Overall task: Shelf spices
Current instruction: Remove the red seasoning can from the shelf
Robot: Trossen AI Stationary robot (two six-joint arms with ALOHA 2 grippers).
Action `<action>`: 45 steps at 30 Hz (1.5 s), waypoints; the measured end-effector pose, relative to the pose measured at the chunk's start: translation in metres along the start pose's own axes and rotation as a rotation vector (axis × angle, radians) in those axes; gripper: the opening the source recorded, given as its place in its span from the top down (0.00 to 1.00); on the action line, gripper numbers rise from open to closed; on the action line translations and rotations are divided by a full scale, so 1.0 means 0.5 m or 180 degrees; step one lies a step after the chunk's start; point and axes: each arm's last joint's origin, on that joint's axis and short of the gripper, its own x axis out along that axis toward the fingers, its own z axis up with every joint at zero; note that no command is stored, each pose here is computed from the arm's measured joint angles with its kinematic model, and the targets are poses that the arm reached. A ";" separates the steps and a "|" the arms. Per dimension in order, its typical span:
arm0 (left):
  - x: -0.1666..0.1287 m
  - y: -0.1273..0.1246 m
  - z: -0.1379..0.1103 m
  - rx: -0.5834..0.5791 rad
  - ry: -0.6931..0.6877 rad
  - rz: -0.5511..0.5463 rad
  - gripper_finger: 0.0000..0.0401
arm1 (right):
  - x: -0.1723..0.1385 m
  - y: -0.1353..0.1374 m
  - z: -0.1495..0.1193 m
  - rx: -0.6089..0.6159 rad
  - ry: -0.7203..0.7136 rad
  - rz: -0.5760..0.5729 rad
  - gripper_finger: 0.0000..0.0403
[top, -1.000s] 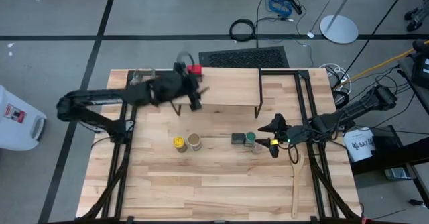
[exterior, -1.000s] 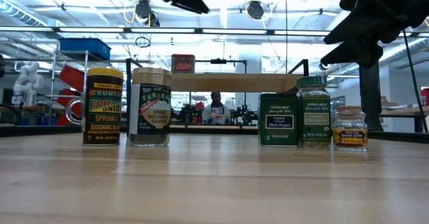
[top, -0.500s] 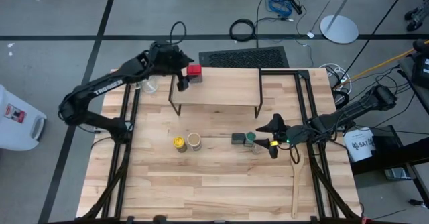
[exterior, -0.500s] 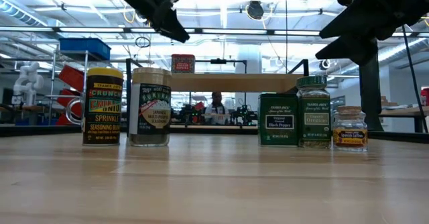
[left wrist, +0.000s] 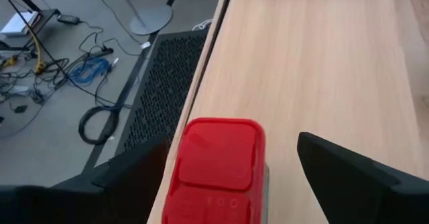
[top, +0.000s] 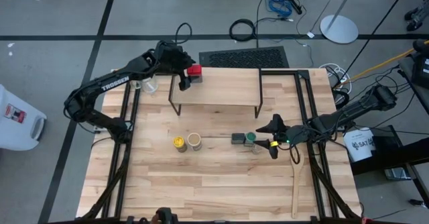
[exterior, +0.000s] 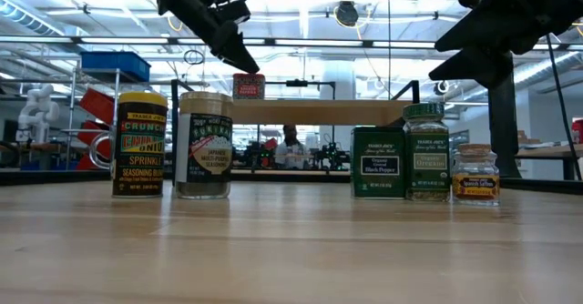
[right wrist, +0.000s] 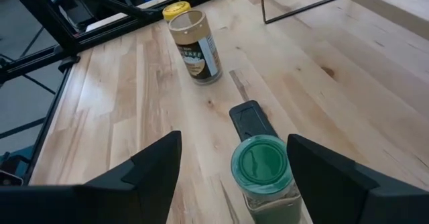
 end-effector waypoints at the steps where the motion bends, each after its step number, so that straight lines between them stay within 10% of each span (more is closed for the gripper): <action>1: 0.000 0.001 -0.001 0.0004 0.0005 0.0003 0.14 | 0.000 0.000 0.000 0.0000 0.0001 0.0002 0.36; 45: -0.008 -0.045 0.024 -0.0096 0.0015 -0.0225 0.45 | 0.000 0.001 0.001 -0.0011 -0.0015 0.0014 0.36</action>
